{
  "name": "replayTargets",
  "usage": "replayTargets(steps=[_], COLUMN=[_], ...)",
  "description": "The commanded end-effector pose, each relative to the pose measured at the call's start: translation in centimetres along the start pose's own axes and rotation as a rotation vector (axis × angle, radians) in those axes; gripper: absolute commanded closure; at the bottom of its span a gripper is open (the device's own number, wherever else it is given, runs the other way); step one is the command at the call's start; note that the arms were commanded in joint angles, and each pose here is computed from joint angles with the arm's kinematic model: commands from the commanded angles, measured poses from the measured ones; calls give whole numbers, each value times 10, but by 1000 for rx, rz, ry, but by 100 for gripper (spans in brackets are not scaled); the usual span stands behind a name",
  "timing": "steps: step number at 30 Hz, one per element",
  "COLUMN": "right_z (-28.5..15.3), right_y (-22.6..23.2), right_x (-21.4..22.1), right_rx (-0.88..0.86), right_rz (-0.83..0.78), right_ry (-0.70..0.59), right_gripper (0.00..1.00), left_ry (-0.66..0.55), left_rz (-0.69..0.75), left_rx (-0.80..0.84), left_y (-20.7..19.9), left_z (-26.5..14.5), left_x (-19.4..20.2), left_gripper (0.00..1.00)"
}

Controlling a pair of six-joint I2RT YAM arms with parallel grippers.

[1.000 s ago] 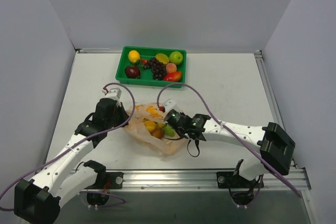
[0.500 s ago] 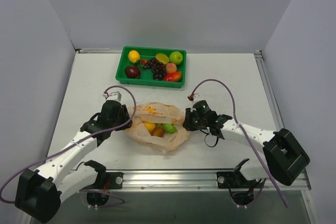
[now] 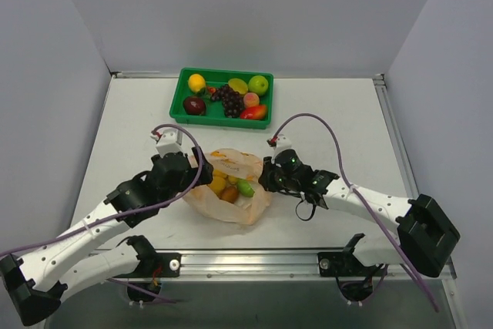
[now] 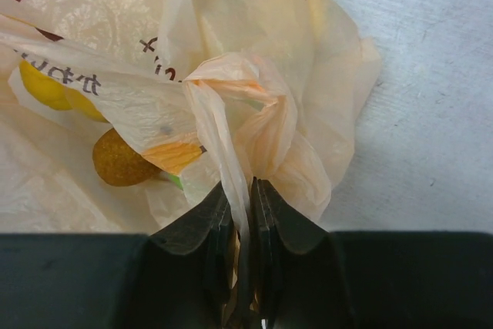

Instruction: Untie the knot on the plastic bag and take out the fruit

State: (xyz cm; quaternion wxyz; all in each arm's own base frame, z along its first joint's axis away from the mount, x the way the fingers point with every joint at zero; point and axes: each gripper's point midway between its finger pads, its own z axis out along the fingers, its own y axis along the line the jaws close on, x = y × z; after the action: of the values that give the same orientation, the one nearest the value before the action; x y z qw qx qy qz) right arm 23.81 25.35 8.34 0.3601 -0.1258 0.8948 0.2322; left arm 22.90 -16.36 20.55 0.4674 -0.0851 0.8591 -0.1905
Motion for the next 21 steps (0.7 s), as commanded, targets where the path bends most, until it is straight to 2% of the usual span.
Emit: replayTargets(steps=[1,3,10,13,16,20,21], right_z=[-2,-2,0,0,0,1,1], right_y=[12,13,13,4,-12,-41,-49], right_x=[-22,-24,-19,-19,-18,-14,-11], right_rx=[30,46,60,98,142,196,208], right_rz=[11,10,-1,-16,-9,36,47], right_ry=[-79,-95,-94,-104,-104,-90,-83], right_gripper=[85,85,84,84,84,84,84], left_ry=[-29,-63,-55,-44,-37,-12,-7], left_rz=[-26,-51,-18,8,29,106,108], left_rx=[-155,-217,-375,-425,-452,-487,-512], left_y=[21,29,64,71,74,80,86], left_z=[-10,-10,7,19,31,41,44], left_x=[9,14,59,73,83,89,85], left_gripper=[3,2,3,7,13,30,40])
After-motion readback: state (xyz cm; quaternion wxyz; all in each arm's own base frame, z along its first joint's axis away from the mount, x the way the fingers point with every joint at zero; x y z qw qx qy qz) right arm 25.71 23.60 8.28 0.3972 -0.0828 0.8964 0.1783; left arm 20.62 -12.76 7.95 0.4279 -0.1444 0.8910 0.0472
